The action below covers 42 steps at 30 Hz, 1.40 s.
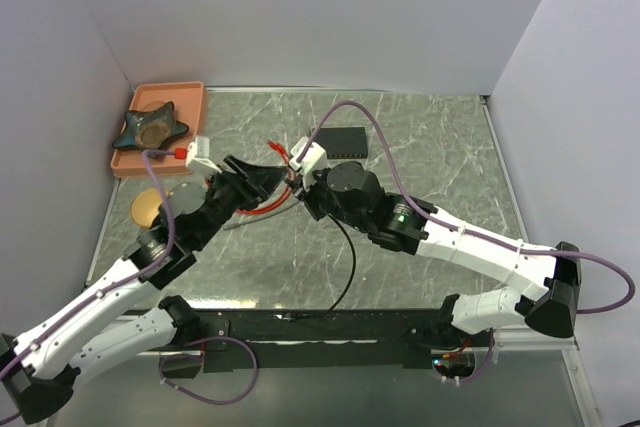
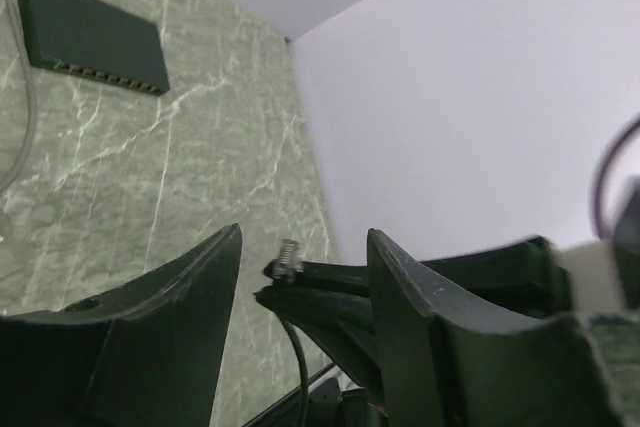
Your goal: Insert the plug into the switch port
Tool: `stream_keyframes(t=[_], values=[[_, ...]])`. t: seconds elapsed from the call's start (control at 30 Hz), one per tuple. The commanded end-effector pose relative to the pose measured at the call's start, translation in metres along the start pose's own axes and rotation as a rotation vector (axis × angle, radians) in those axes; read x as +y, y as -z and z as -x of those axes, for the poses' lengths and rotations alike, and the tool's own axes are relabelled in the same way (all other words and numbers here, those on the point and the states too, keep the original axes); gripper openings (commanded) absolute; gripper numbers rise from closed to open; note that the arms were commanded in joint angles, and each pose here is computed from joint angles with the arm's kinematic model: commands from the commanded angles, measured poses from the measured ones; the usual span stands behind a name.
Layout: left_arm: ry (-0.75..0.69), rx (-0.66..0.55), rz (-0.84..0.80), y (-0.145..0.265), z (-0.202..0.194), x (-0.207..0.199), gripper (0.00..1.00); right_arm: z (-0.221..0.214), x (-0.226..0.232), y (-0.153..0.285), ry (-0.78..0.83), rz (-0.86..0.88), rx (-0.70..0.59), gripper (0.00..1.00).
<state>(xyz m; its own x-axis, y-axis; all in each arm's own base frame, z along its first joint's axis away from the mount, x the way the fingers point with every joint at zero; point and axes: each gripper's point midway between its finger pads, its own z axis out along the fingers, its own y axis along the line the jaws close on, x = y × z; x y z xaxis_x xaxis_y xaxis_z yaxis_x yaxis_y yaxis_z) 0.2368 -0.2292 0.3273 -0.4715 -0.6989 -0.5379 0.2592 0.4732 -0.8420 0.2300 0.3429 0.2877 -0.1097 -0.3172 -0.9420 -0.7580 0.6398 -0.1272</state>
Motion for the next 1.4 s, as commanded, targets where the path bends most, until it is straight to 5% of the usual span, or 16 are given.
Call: stream_keyframes(t=[0.0, 0.33, 0.93, 1.37], values=[[-0.064, -0.071, -0.067, 0.018, 0.017, -0.010, 0.60, 0.028, 0.004, 0.017, -0.048, 0.092, -0.055, 0.00], [-0.214, -0.028, -0.314, 0.041, 0.011, -0.051, 0.52, 0.045, 0.017, 0.051, -0.194, 0.370, -0.134, 0.00], [-0.202, 0.039, -0.440, 0.031, -0.008, -0.069, 0.49, 0.026, 0.002, 0.045, -0.220, 0.310, -0.079, 0.00], [-0.187, 0.067, -0.380, 0.009, -0.017, -0.059, 0.40, 0.014, 0.003, 0.042, -0.209, 0.272, -0.060, 0.00]])
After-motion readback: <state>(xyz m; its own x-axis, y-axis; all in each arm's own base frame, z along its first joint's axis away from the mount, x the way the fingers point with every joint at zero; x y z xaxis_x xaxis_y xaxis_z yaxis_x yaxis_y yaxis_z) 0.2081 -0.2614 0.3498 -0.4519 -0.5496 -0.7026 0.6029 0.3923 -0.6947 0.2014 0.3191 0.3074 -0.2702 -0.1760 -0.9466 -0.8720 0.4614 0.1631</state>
